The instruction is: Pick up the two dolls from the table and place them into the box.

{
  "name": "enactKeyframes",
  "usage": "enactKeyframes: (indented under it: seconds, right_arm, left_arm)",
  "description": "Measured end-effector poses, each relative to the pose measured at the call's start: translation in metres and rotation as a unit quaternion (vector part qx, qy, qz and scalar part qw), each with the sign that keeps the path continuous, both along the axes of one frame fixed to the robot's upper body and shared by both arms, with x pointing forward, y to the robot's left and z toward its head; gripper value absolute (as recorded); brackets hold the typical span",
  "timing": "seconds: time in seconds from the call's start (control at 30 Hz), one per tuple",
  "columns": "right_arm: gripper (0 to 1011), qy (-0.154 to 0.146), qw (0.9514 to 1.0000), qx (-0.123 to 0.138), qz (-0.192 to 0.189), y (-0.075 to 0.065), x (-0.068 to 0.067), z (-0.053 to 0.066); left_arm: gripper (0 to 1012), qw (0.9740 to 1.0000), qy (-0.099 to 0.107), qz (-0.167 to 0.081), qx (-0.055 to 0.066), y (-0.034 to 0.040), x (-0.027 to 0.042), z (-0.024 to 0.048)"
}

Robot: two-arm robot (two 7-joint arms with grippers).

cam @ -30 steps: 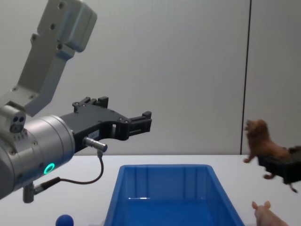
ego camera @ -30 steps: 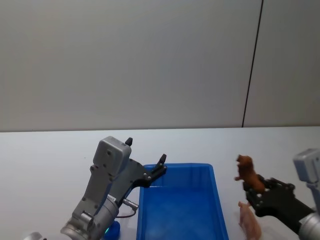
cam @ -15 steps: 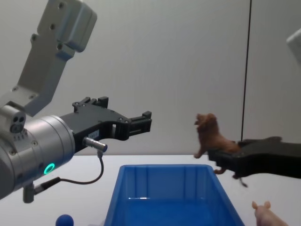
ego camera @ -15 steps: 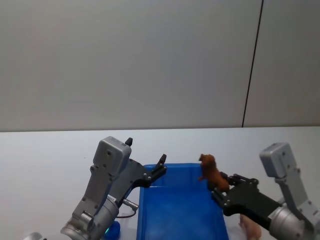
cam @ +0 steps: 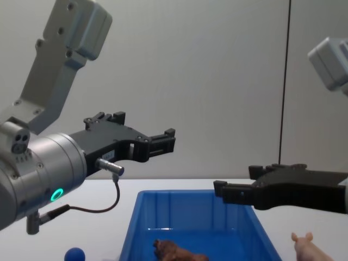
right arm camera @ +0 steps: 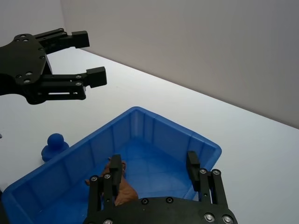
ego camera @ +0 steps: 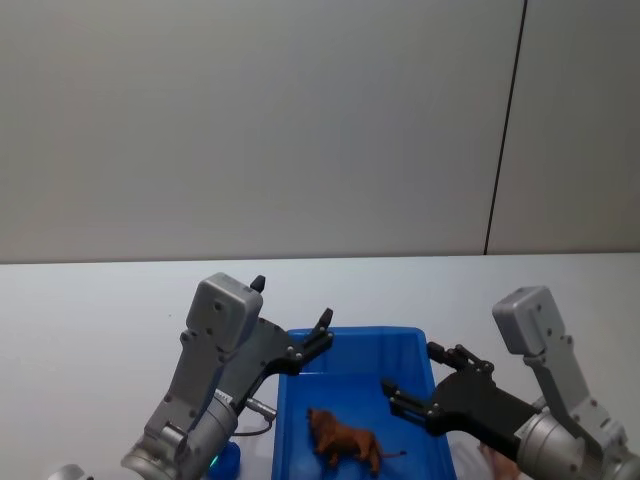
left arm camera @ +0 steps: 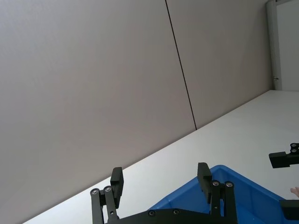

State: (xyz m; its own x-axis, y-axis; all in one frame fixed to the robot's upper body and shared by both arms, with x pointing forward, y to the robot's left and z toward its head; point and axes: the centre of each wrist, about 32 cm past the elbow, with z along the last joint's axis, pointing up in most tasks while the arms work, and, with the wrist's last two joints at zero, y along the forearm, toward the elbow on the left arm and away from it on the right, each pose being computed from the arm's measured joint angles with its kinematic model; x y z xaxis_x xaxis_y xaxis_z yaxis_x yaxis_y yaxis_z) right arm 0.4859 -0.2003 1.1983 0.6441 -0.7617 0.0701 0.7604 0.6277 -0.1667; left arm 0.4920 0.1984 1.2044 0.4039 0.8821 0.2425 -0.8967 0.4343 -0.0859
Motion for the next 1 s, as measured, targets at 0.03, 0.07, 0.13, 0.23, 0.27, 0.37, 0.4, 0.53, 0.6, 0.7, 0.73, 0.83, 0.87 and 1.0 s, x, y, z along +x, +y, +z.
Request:
enactKeyframes:
  seconds: [0.03, 0.07, 0.13, 0.23, 0.27, 0.37, 0.4, 0.53, 0.6, 0.7, 0.73, 0.83, 0.87, 1.0]
  right_arm:
    - [852, 0.0, 1.0, 0.0, -0.003, 0.0, 0.0, 0.0]
    - [868, 0.0, 1.0, -0.001, -0.004, 0.0, 0.0, 0.0]
    - [901, 0.0, 0.9999, -0.001, -0.01, -0.001, -0.001, -0.001]
    - [979, -0.001, 0.9998, -0.002, -0.018, -0.002, -0.003, -0.002]
    - [991, -0.001, 0.9998, -0.002, -0.021, -0.003, -0.004, -0.002]
    - [1001, -0.005, 0.9994, -0.001, -0.036, -0.006, -0.008, -0.001]
    - [1001, -0.006, 0.9992, -0.001, -0.039, -0.007, -0.009, -0.001]
    - [1001, -0.01, 0.9982, -0.001, -0.058, -0.011, -0.014, 0.0]
    - [1001, -0.013, 0.9973, 0.0, -0.072, -0.014, -0.017, 0.0]
    - [1001, -0.015, 0.9962, 0.0, -0.086, -0.017, -0.021, 0.0]
    - [1001, -0.017, 0.9953, 0.0, -0.095, -0.019, -0.023, 0.001]
    - [1001, -0.02, 0.9933, 0.0, -0.114, -0.022, -0.028, 0.002]
    - [1001, -0.021, 0.9926, 0.0, -0.12, -0.023, -0.029, 0.002]
    - [1001, -0.022, 0.9899, -0.002, -0.14, -0.027, -0.034, 0.003]
  left_arm:
    - [1001, 1.0, 0.0, 0.0, 0.0, 0.0, 0.0, 0.0]
    - [1001, 1.0, 0.0, 0.0, 0.0, 0.0, 0.0, 0.0]
    - [1001, 1.0, 0.0, 0.0, 0.0, 0.0, 0.0, 0.0]
    - [1001, 1.0, 0.0, 0.0, 0.0, 0.0, 0.0, 0.0]
    - [1001, 1.0, 0.0, 0.0, 0.0, 0.0, 0.0, 0.0]
    - [1001, 1.0, 0.0, 0.0, 0.0, 0.0, 0.0, 0.0]
    - [1001, 1.0, 0.0, 0.0, 0.0, 0.0, 0.0, 0.0]
    - [1001, 1.0, 0.0, 0.0, 0.0, 0.0, 0.0, 0.0]
    - [1001, 1.0, 0.0, 0.0, 0.0, 0.0, 0.0, 0.0]
    - [1001, 1.0, 0.0, 0.0, 0.0, 0.0, 0.0, 0.0]
    - [1001, 1.0, 0.0, 0.0, 0.0, 0.0, 0.0, 0.0]
    - [1001, 1.0, 0.0, 0.0, 0.0, 0.0, 0.0, 0.0]
    - [1001, 1.0, 0.0, 0.0, 0.0, 0.0, 0.0, 0.0]
    - [1001, 1.0, 0.0, 0.0, 0.0, 0.0, 0.0, 0.0]
